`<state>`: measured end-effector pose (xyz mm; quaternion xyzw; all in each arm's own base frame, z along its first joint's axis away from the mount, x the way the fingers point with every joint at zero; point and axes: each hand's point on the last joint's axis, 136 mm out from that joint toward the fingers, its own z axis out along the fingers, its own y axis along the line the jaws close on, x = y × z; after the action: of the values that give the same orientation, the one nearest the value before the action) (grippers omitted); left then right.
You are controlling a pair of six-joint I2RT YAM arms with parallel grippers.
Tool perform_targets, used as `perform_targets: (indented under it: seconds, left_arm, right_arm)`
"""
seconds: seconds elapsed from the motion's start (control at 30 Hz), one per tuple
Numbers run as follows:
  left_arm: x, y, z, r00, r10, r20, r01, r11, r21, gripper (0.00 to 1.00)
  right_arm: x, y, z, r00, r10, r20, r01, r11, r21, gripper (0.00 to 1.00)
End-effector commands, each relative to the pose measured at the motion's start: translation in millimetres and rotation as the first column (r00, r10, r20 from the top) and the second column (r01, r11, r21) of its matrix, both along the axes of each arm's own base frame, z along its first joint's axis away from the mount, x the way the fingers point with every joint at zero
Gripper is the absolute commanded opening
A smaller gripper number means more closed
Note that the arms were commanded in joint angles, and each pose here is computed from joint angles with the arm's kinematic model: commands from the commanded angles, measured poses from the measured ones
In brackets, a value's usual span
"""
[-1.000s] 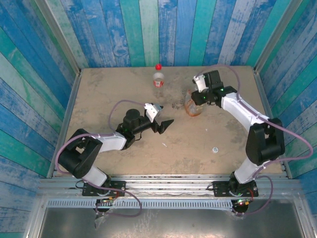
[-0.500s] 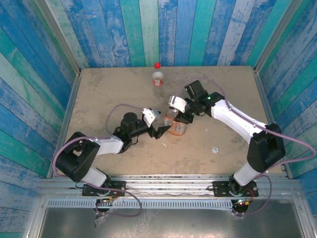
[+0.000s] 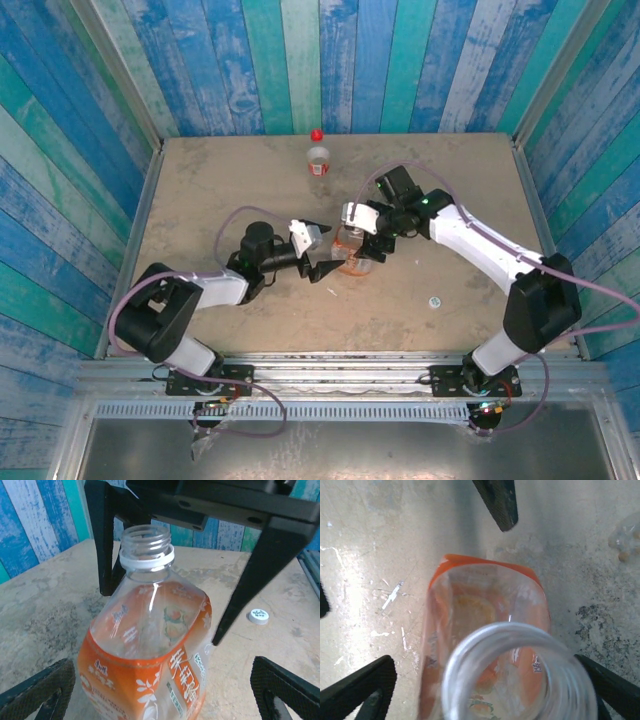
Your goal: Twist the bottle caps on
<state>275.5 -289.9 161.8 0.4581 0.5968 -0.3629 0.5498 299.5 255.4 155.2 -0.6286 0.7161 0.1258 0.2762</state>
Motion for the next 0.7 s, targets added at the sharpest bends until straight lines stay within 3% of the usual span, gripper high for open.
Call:
perform_targets:
  seconds: [0.0,0.2,0.37,0.67]
  left_arm:
    - [3,-8,1,0.997,-0.069,0.04,0.069,0.998,0.0,0.94]
    - [11,-18,-14,0.983,-0.179,0.047,0.174,0.979,0.105,0.94]
    - [24,-25,-16,0.966,-0.257,0.022,0.254,0.962,0.097,0.94]
    - [20,-36,-30,0.924,-0.38,-0.037,0.382,0.921,0.072,0.97]
  right_arm:
    - [-9,-3,24,1.0,-0.003,0.017,0.002,0.998,0.065,0.97]
    - [-32,-4,53,1.0,0.019,0.018,-0.022,0.985,0.169,1.0]
    - [-51,-9,78,1.0,0.013,-0.009,-0.01,0.96,0.28,1.0]
    - [-47,-33,112,0.983,-0.184,-0.004,0.168,0.89,0.425,0.99]
